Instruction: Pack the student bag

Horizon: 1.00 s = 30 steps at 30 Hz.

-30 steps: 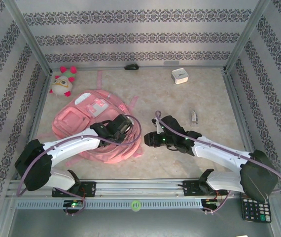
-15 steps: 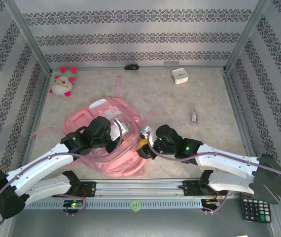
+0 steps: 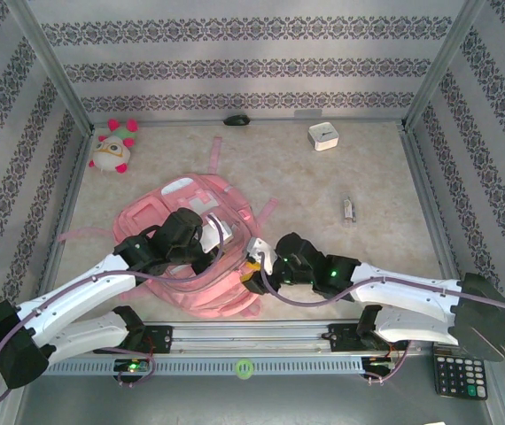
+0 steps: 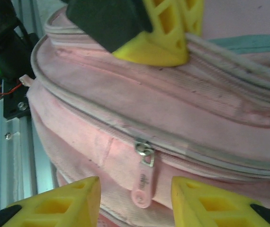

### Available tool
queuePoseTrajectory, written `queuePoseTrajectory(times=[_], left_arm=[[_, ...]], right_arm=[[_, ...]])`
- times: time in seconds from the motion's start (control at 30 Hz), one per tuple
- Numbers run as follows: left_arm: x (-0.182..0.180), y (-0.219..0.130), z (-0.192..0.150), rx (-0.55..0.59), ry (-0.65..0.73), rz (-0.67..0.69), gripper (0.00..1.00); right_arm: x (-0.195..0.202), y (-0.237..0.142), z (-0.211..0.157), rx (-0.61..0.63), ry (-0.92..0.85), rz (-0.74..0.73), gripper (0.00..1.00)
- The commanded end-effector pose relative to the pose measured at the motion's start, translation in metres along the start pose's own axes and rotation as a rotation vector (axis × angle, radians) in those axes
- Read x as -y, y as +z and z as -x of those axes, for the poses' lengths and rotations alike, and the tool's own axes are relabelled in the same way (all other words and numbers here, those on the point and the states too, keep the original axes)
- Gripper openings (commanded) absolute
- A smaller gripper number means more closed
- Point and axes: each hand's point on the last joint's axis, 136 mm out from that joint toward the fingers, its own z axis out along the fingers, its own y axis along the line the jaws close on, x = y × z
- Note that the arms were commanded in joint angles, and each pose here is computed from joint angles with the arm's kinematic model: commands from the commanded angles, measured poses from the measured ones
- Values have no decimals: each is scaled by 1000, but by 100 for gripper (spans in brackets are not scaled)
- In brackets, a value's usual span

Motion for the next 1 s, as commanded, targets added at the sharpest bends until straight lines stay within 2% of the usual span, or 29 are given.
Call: queuePoseTrajectory(times=[0.0,0.23,0.3,0.4,0.43,0.7,0.8,0.97], left_arm=[[-3,-15,47,161,11,-1,0],[4,-26,57,211,19,-33,0],[5,-28,57,214,20,-36,0],[5,-28,49,186,39,-30,0],[4,-28,45,172,47,-26,0],[11,-28,15,54,149,-57,0],[27,-35,11,53,193,-139,0],[61,-52,11,114,271,-327,0]], right_arm=[[-2,9,-3,-12,35,2,43],[10,29,-1,-41,95,-52,40],[15,30,1,-28,105,-76,29],[18,24,6,-6,116,-83,3],[19,20,7,2,120,-83,0],[55,-10,-8,-18,199,-193,0],[81,-20,-15,-41,245,-286,0],[127,-32,-16,-26,360,-395,0]])
